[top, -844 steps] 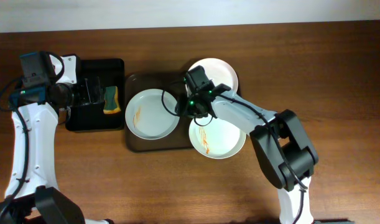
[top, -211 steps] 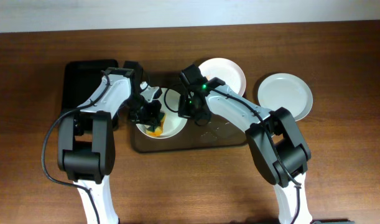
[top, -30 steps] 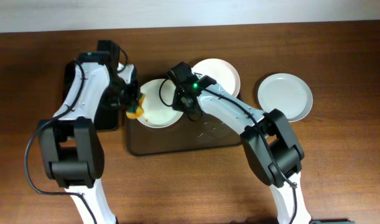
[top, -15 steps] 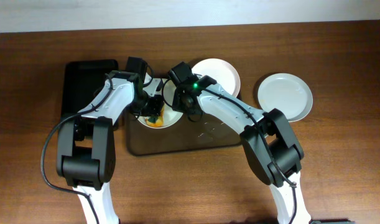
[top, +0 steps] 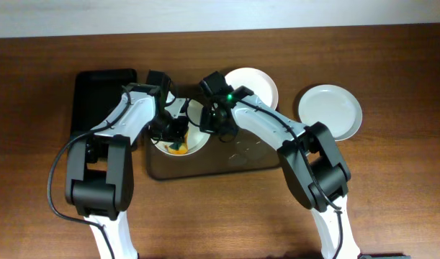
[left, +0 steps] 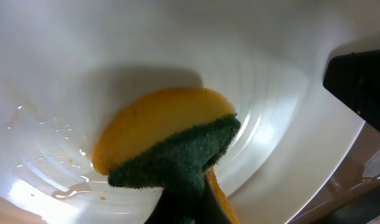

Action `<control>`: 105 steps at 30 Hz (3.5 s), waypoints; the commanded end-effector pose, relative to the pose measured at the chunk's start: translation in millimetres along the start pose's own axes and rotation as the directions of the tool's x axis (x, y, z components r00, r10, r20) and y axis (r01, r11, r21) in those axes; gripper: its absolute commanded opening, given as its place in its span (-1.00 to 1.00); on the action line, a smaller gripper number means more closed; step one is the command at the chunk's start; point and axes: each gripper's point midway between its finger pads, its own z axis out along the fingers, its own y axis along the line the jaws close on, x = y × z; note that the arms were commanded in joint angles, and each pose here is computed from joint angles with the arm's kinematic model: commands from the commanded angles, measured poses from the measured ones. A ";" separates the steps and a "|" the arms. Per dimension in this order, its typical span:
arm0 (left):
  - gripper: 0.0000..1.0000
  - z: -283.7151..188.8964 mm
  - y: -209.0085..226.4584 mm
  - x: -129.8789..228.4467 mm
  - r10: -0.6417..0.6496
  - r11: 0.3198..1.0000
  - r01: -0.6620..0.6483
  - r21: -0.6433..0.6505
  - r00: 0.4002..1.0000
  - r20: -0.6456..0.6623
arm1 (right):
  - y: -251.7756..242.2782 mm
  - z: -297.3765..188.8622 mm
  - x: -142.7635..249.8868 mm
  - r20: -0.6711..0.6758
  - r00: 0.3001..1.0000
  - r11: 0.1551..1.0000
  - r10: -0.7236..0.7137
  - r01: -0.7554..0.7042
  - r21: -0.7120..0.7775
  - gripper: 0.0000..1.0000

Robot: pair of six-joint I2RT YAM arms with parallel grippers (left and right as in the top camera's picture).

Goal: Clean dirty plates on tray and stack at the side
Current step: 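Lower the sponge back onto the plate and scrub it again, then lift the plate with the right gripper and stack it on the right plate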

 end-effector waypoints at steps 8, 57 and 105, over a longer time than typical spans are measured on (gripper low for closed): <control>-1.00 4.9 109.2 18.3 0.019 0.806 -0.013 -0.592 1.000 0.005 | -6.4 12.8 1.5 -0.055 0.998 1.000 0.014 -0.016 -0.024 -0.92; -0.99 -77.2 71.1 -95.9 -0.010 0.837 0.227 -0.499 0.917 0.399 | -11.2 14.0 0.3 -0.045 0.999 1.000 0.016 -0.016 0.001 -0.92; -0.99 -194.4 72.9 -125.4 -0.132 0.934 0.280 -0.221 0.847 0.515 | 14.3 -253.4 -35.0 0.541 0.670 0.814 -0.508 0.170 0.555 -0.92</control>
